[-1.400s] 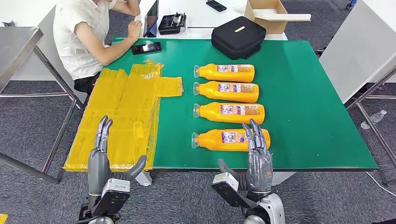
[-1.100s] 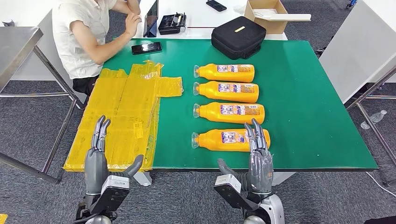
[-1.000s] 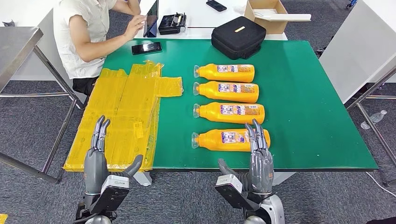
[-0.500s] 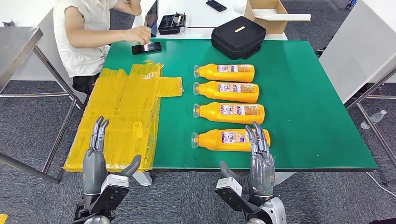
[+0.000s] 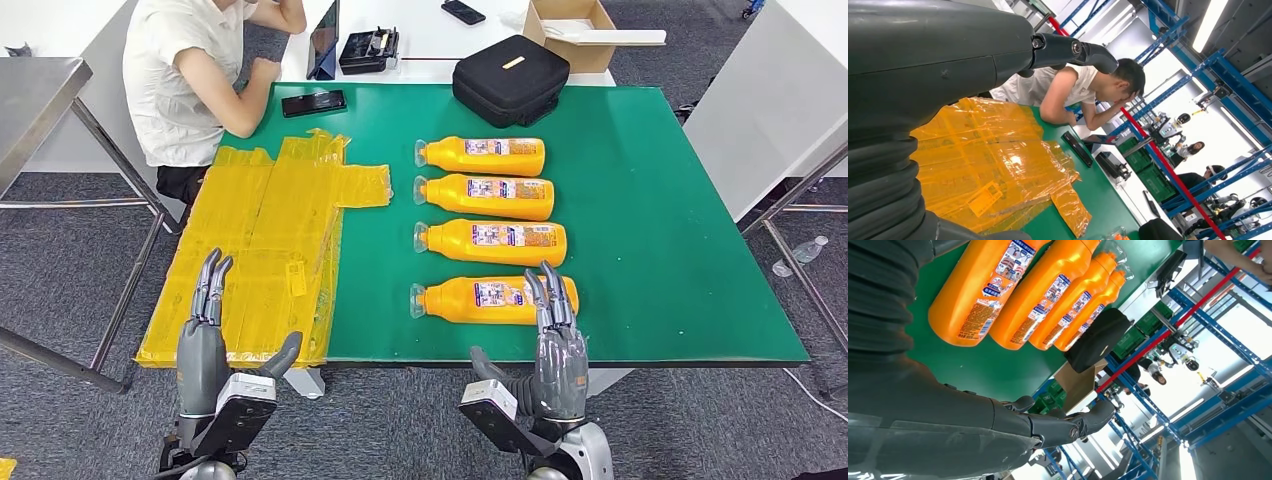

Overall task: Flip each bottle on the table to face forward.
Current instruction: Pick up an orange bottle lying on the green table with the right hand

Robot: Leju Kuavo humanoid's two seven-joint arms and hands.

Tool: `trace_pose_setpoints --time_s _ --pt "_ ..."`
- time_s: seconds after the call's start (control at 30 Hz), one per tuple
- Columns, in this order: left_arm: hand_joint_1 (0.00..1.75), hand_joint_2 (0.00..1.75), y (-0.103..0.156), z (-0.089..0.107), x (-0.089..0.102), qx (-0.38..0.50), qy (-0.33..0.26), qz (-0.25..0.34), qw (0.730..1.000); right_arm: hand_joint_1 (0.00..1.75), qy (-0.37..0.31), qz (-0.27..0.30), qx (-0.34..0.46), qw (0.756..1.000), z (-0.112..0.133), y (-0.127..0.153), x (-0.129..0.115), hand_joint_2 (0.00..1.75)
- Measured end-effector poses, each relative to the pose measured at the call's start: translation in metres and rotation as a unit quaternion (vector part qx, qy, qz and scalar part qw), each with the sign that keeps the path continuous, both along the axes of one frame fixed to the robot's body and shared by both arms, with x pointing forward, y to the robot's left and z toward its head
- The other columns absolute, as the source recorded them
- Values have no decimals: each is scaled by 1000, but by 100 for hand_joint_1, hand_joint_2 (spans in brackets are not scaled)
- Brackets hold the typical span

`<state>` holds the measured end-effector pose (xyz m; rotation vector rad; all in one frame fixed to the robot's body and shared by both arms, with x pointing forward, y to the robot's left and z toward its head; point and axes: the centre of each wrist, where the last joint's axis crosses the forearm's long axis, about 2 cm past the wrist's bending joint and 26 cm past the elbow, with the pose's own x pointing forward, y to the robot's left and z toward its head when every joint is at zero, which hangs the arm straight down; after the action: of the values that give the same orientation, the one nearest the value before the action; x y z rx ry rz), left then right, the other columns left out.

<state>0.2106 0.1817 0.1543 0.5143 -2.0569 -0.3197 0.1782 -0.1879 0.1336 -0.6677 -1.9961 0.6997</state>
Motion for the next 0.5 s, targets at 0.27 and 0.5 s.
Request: trace_pose_setpoints --time_s 0.27,0.5 --pt "0 175 0 0 0 8 3 -2 1000 0 19 -13 -34 999 -5 0 0 175" --pt "0 175 -9 2 12 6 0 -32 999 0 89 -49 -186 977 -25 -24 23 175"
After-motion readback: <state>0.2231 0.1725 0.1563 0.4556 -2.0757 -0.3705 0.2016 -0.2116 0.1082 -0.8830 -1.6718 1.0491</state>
